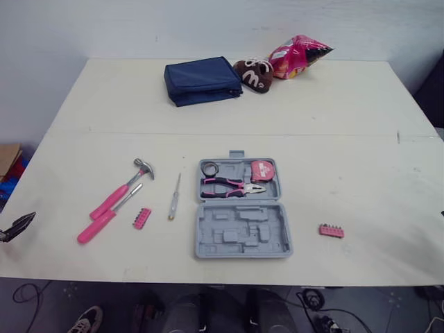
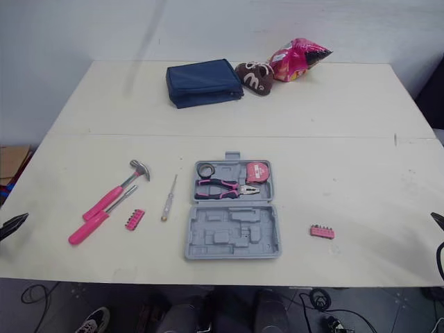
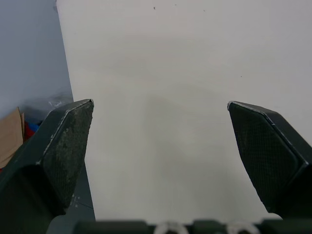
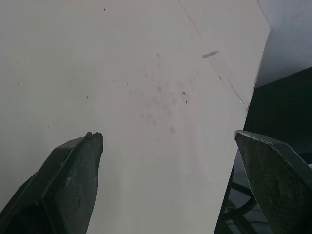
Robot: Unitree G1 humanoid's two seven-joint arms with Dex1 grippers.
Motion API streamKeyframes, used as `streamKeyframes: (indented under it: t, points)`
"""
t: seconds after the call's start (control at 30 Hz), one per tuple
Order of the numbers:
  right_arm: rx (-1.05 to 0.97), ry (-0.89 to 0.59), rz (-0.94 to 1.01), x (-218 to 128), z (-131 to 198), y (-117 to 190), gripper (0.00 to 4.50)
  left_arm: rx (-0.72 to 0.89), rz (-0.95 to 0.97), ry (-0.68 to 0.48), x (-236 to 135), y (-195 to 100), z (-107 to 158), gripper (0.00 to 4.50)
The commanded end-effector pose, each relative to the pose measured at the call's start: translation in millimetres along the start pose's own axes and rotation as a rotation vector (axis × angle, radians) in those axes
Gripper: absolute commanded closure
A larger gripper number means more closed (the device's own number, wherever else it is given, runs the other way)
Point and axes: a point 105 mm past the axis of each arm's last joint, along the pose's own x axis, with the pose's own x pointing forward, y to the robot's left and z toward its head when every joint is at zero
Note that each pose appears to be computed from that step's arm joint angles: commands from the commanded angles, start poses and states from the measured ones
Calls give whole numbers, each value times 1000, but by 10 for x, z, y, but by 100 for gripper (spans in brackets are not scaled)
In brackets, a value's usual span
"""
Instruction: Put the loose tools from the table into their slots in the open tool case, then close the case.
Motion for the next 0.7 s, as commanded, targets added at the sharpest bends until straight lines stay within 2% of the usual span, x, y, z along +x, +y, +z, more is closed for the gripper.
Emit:
streamKeyframes:
  t: [0.03,0.23,0.43,0.53,0.7]
  points:
    - [8,-17,-11,-4,35,-37,0,-18,-8,-63,-51,45,132,3]
    - [103,-140,100,176,242,122,0,-97,-96,-180,-34,-53,334,3]
    - [129,-339,238,401,784,308,0,-36,-195,-273,58,-398,641,3]
    - [122,-419,288,455,1022,402,0,-36,-238,-281,81,-557,710,3]
    - [130,-578,369,459,1407,546,0,-123,-302,-295,122,-835,973,3]
